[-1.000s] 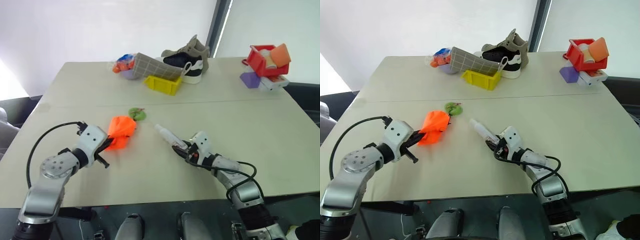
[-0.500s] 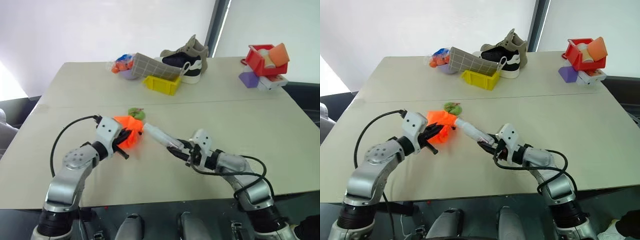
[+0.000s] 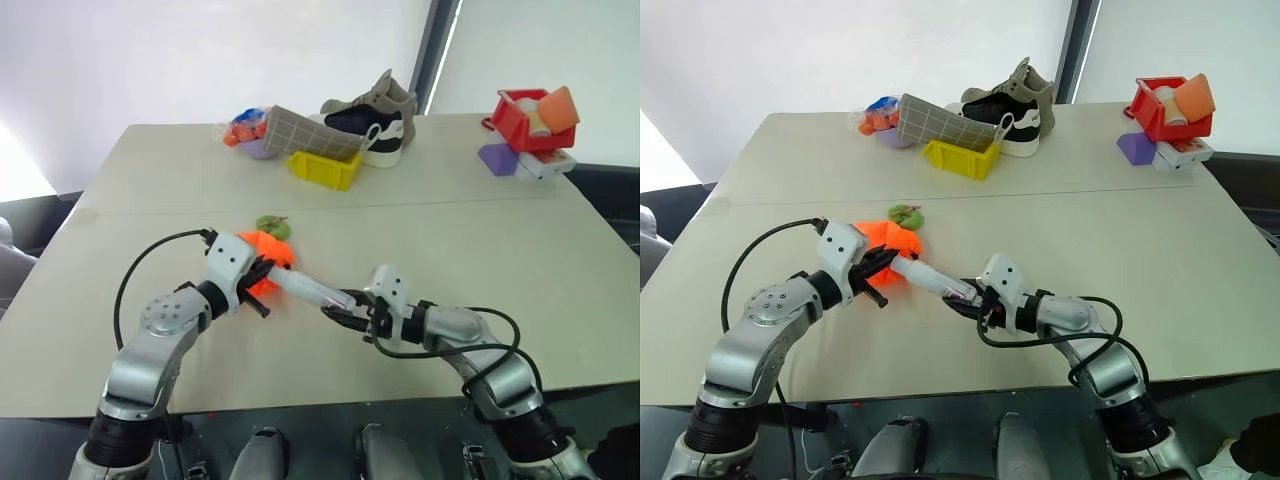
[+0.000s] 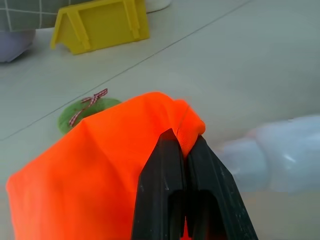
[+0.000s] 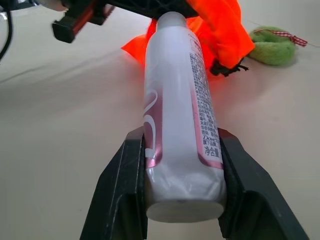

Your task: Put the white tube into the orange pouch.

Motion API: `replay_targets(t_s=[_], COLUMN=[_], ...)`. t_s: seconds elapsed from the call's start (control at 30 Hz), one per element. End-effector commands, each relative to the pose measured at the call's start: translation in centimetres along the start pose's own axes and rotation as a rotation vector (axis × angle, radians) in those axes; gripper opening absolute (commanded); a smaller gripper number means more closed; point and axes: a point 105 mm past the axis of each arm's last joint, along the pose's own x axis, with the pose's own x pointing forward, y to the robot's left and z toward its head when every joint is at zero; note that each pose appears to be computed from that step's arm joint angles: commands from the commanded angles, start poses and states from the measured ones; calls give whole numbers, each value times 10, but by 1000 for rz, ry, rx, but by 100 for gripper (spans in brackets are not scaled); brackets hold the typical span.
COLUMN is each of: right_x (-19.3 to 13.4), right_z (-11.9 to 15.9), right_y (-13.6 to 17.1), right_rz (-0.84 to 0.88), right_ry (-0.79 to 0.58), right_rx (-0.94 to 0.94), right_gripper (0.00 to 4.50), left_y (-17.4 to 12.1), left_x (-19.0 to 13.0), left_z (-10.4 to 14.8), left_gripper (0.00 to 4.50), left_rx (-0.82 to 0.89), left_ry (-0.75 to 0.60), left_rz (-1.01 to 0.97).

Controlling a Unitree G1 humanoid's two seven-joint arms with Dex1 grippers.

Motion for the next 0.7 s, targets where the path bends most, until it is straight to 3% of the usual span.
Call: replay_targets(t_s=[0.03,0.5,0.7], right_x=[13,69,84], right_z=[22,47,41], right_y=[0,-2,-10], right_rz=[-9,-41,-84], right_ry=[-92,-110,0], right_rx=[-49,-86,-128], right_gripper=[110,110,110], left_y=[-17,-51,-63], left_x=[-2,-12,-18], left_z=[17,24,27], left_gripper=[0,0,0], left_rx=[28,7,-10], left_ry=[-59,-53,-57], left_rz=[-80,-270,-332])
